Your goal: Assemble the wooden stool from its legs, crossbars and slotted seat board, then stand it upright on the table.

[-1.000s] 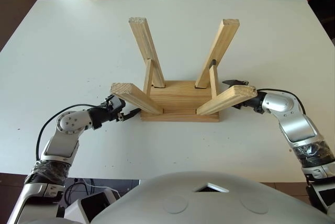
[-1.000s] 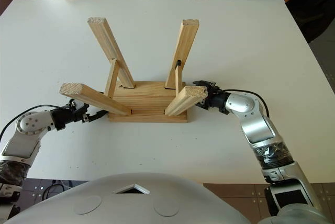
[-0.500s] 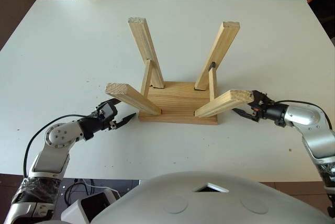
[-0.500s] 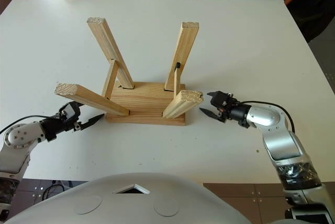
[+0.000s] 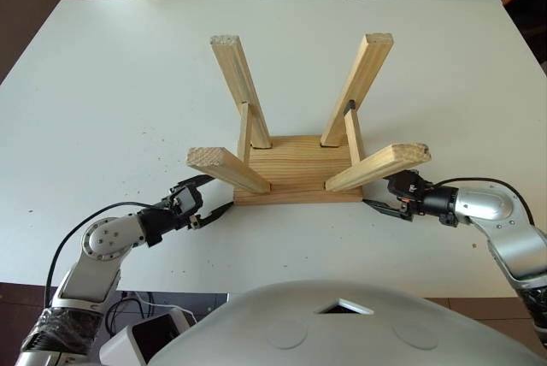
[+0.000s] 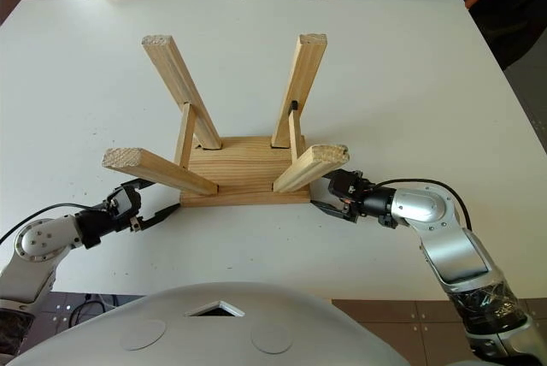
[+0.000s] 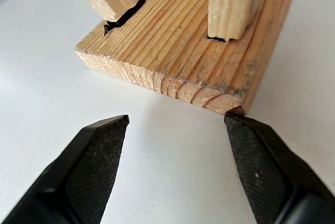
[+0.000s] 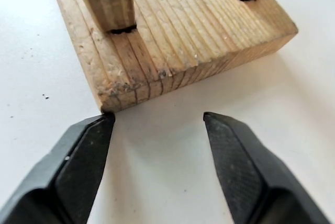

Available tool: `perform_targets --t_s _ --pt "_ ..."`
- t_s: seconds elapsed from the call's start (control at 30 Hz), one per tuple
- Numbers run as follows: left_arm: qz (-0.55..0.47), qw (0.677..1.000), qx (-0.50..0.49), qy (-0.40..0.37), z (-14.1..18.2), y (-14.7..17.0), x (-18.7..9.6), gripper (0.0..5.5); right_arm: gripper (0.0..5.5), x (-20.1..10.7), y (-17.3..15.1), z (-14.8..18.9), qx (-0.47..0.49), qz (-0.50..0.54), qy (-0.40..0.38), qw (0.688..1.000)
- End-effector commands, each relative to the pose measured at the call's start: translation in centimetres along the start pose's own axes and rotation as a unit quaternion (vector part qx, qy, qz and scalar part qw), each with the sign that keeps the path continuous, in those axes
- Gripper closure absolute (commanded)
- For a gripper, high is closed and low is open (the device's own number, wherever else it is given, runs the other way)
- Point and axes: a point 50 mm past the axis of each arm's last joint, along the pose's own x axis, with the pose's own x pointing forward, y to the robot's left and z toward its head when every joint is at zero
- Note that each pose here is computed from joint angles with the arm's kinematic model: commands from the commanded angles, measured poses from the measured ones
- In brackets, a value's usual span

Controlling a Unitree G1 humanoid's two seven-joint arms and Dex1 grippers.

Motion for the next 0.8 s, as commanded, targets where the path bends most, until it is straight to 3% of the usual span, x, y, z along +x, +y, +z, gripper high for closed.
perform_targets --t_s 0.03,0.57,0.8 --pt "-0.016 0.999 -0.020 -0.034 1.6 -0.6 -0.5 2.10 2.33 -1.1 0.7 2.6 -0.019 0.030 -0.063 0.997" --pt "-0.032 0.989 -0.095 -0.112 8.7 0.0 -3.8 2.10 2.33 -6.4 1.2 7.2 -0.043 0.070 -0.121 0.989" --pt "-0.041 0.989 -0.098 -0.103 9.4 1.2 -4.7 2.10 2.33 -7.0 0.9 7.7 -0.052 0.080 -0.117 0.989"
